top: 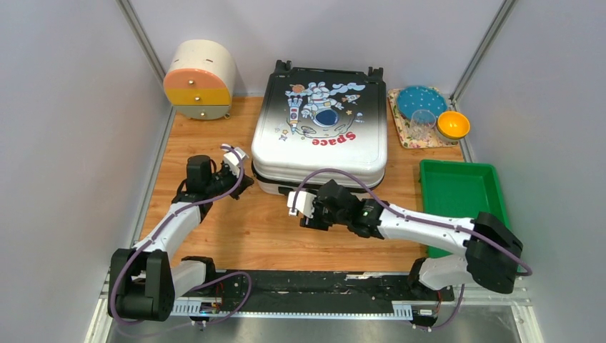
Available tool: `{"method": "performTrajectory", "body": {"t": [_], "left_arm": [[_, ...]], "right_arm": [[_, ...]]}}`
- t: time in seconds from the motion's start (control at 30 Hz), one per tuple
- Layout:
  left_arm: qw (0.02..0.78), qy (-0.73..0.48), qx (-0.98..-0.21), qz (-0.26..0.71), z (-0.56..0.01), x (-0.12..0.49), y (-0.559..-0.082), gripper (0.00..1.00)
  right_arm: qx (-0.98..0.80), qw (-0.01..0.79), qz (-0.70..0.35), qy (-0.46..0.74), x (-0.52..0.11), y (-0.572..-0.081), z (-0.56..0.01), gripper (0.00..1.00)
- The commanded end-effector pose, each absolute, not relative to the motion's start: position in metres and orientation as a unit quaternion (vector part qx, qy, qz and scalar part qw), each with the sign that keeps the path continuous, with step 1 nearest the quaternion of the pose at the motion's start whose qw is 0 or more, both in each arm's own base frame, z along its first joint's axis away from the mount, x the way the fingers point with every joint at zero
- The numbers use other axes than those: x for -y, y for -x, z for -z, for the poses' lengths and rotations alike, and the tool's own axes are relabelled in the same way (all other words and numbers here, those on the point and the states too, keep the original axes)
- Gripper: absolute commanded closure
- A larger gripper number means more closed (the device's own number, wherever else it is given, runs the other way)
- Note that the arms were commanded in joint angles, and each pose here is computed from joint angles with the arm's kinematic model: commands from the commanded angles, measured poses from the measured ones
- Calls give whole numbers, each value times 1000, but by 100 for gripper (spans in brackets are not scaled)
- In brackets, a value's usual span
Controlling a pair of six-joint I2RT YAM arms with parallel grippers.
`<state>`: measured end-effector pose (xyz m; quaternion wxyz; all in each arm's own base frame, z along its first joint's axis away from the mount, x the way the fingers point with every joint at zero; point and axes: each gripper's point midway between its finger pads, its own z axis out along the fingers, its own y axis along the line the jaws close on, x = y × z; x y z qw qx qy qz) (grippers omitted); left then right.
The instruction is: Open, take out, and arrange the luggage
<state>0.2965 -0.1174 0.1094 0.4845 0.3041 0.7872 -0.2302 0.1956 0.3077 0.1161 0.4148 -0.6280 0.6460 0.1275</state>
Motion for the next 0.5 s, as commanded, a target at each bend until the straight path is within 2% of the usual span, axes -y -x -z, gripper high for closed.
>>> {"method": "performTrajectory", "body": {"t": [0.0,0.47], "left_arm": [[513,-296,-777,213,-123,112,-307,100],[505,-299,-770,251,-110,123,-294,100]], "right_arm": [[-652,473,-96,585,-329,-228,-139,43],[-688,444,-60,571,-335,-249,-97,46]]}}
